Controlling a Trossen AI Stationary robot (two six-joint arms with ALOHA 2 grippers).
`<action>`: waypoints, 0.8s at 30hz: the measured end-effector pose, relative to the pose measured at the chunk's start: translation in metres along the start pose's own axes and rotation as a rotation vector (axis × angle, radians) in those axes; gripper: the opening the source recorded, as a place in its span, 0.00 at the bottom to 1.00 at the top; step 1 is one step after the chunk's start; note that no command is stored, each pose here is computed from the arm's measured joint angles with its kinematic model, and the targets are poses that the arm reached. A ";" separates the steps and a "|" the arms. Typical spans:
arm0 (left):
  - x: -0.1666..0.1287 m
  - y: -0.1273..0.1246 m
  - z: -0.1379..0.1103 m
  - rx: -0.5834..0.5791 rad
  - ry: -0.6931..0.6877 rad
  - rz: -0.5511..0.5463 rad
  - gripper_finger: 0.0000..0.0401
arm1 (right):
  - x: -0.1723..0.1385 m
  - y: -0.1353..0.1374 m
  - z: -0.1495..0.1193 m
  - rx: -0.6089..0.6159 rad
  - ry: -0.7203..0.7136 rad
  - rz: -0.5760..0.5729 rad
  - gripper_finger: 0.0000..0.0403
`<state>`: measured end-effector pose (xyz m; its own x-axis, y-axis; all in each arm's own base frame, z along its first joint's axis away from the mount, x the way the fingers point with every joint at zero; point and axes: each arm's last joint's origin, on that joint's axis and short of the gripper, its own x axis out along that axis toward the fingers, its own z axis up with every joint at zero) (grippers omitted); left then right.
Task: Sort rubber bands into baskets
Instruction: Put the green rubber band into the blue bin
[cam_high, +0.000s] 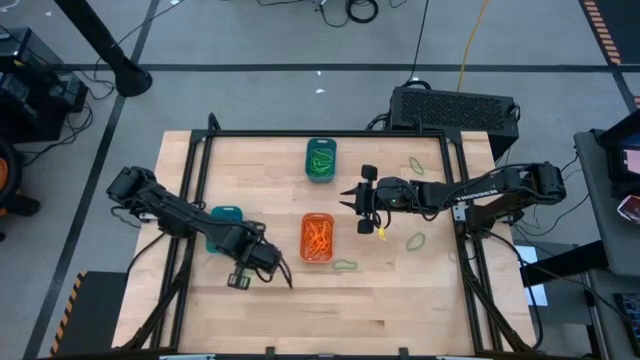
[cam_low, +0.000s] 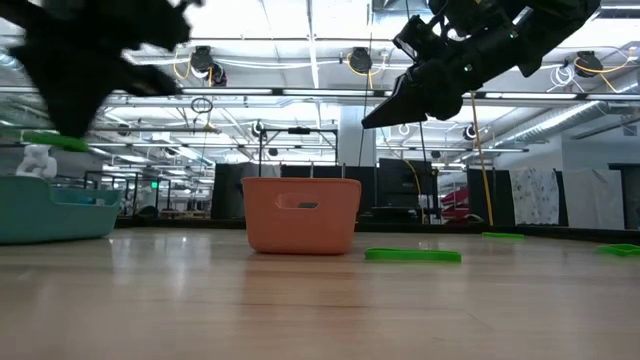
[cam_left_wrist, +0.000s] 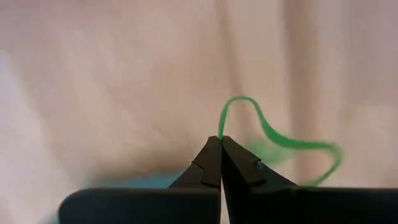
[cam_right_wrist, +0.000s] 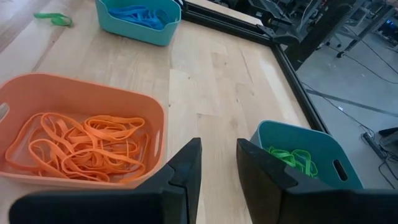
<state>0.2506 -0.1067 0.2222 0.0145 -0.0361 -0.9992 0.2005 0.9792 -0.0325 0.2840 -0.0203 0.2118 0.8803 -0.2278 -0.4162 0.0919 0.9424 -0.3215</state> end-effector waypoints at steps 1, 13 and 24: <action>-0.001 0.004 0.004 0.016 -0.035 0.038 0.00 | 0.000 0.000 0.000 0.000 0.000 0.000 0.23; -0.028 0.108 0.046 -0.030 -0.406 0.418 0.00 | 0.000 0.000 0.000 -0.034 0.005 0.001 0.23; -0.039 0.243 0.031 -0.227 -0.671 0.473 0.00 | -0.029 -0.010 0.000 -0.091 0.132 -0.120 0.23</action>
<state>0.3287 0.1263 0.2537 0.6392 0.3463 -0.6867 -0.1728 0.9347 0.3105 0.2569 -0.0232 0.2268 0.7962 -0.3725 -0.4768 0.1445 0.8823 -0.4480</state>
